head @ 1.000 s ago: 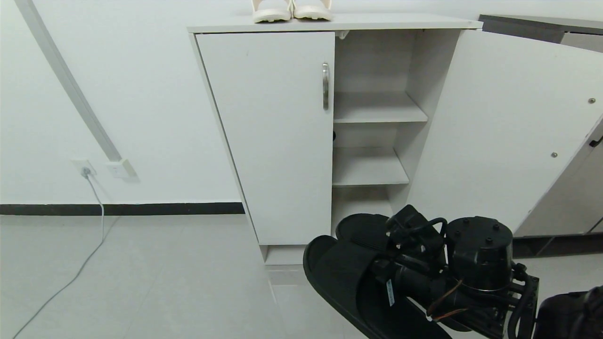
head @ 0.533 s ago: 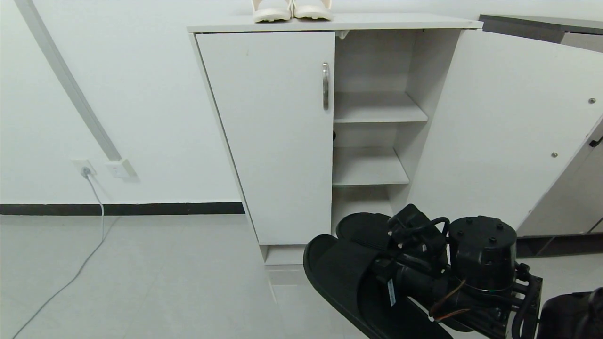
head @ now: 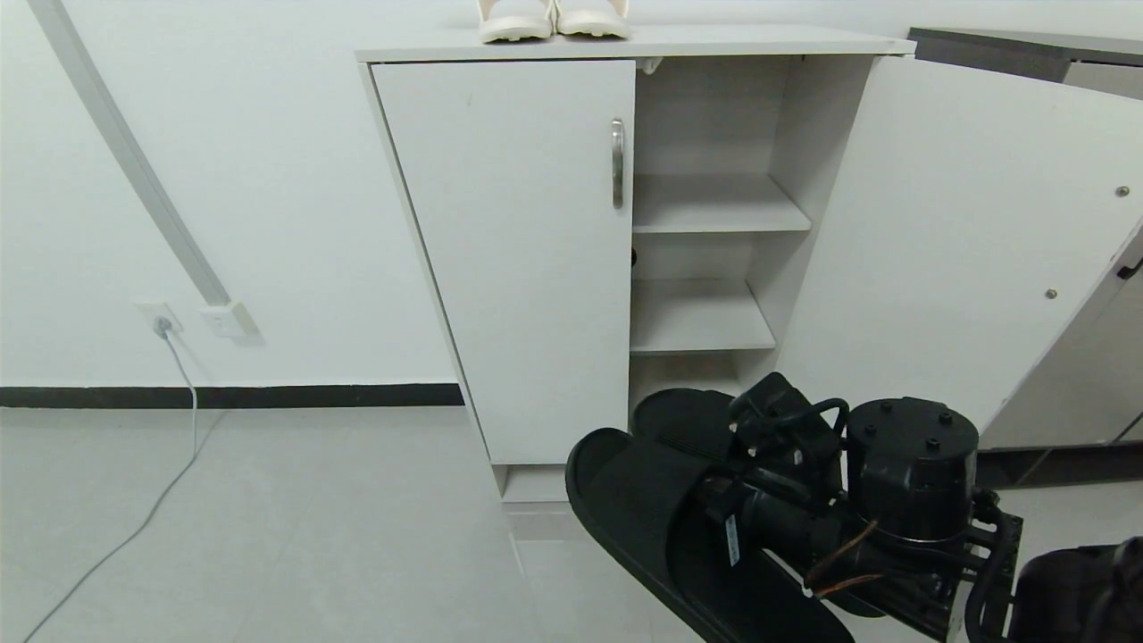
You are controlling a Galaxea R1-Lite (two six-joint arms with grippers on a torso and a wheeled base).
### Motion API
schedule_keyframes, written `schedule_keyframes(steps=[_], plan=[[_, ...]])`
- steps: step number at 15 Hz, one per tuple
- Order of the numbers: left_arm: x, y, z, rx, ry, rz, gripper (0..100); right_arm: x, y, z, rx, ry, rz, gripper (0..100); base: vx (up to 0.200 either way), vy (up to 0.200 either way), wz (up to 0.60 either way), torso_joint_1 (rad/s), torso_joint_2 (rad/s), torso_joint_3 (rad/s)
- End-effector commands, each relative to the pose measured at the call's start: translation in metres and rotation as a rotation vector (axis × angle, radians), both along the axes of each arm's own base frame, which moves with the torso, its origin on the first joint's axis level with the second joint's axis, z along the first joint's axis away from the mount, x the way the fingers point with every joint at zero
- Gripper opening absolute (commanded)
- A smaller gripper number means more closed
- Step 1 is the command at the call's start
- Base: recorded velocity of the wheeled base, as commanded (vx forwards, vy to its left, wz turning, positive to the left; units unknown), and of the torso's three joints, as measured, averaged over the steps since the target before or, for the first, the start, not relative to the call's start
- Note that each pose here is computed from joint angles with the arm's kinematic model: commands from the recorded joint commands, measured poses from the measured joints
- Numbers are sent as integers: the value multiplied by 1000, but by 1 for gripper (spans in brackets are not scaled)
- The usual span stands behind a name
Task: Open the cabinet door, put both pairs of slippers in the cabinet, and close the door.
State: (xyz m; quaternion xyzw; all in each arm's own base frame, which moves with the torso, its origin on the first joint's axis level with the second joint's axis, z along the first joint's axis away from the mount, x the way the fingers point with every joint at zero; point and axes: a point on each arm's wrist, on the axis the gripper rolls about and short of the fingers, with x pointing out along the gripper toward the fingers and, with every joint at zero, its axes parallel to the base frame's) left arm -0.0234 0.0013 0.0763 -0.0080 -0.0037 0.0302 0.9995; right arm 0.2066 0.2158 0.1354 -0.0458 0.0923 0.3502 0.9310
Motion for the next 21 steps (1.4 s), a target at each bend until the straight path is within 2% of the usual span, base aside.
schedule_keyframes(steps=[1, 2, 6, 8, 11, 12, 13, 18, 21], plan=[[0, 0, -1, -38, 6, -2, 0, 2, 4, 4, 5, -19, -43, 0, 0, 0, 0, 0, 0, 0], [0, 0, 0, -76, 2, -22, 0, 7, 8, 4, 4, -29, -89, 0, 0, 0, 0, 0, 0, 0], [0, 0, 0, -81, 0, -22, 0, 28, 28, 9, 22, -75, -233, 0, 0, 0, 0, 0, 0, 0], [0, -1, 0, -76, 2, -29, 0, 49, 47, 1, 19, -96, -376, 0, 0, 0, 0, 0, 0, 0], [0, -1, 0, -76, 2, -30, 0, 70, 68, -6, 80, -79, -525, 0, 0, 0, 0, 0, 0, 0], [0, -1, 0, -76, 2, -30, 0, 82, 83, -7, 119, -61, -655, 0, 0, 0, 0, 0, 0, 0], [0, -1, 0, -76, 2, -30, 0, 84, 89, -10, 120, -52, -689, 0, 0, 0, 0, 0, 0, 0], [0, -1, 0, -76, 2, -29, 0, 85, 90, -16, 104, -44, -694, 0, 0, 0, 0, 0, 0, 0], [0, -1, 0, -76, 2, -29, 0, 85, 90, -16, 105, -45, -692, 0, 0, -200, 0, -1, 2, 1]])
